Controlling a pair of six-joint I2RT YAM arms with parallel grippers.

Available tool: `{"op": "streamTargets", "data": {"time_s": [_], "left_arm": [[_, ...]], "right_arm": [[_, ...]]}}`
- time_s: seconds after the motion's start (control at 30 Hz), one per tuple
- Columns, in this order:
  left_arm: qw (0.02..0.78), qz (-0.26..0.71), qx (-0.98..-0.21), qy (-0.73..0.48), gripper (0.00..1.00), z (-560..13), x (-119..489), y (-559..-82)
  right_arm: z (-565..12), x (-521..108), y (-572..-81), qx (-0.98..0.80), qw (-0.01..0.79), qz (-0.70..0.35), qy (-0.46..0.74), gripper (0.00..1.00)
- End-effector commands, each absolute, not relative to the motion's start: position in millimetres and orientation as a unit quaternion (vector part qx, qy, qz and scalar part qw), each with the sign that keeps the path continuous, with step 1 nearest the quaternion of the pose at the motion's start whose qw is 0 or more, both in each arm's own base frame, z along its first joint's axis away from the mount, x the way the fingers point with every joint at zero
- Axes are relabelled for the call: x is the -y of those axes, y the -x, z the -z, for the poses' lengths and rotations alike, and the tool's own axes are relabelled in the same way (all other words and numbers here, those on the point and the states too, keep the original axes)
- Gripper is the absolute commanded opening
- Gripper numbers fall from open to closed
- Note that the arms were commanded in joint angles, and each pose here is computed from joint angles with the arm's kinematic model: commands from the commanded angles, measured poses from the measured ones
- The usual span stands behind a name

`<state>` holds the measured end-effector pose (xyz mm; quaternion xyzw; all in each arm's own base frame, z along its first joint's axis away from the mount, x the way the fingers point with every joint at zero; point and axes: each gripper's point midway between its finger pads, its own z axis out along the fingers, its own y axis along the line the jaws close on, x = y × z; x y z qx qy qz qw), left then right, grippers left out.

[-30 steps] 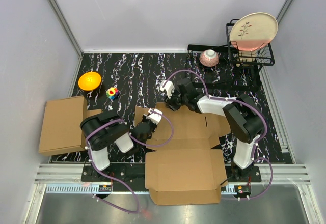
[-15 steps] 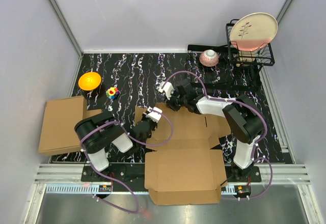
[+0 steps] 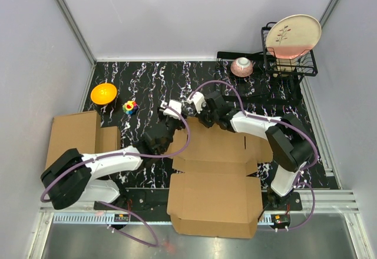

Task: Fold the paper box

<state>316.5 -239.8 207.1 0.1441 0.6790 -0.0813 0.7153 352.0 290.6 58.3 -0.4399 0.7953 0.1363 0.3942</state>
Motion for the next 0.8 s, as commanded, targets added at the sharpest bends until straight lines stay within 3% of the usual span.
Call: {"op": "streamTargets", "data": {"time_s": [0.0, 0.1, 0.47, 0.77], "left_arm": [[0.677, 0.056, -0.724, -0.119, 0.63, -199.7, 221.3, -315.3], [0.668, 0.062, -0.737, -0.085, 0.62, -194.5, 214.2, -314.2], [0.629, 0.050, -0.776, 0.009, 0.60, -190.4, 190.8, -339.2], [0.646, 0.041, -0.760, 0.054, 0.59, -211.2, 167.3, -346.9]], "right_arm": [[-57.3, -271.6, -350.7, -0.847, 0.374, -0.103, 0.365, 0.06], [-51.8, -261.3, -357.6, -0.871, 0.370, -0.073, 0.316, 0.00], [-71.5, -240.1, -372.3, -0.883, 0.429, -0.044, 0.184, 0.00], [-150.1, -225.5, -399.5, -0.811, 0.568, -0.007, 0.142, 0.00]]}}
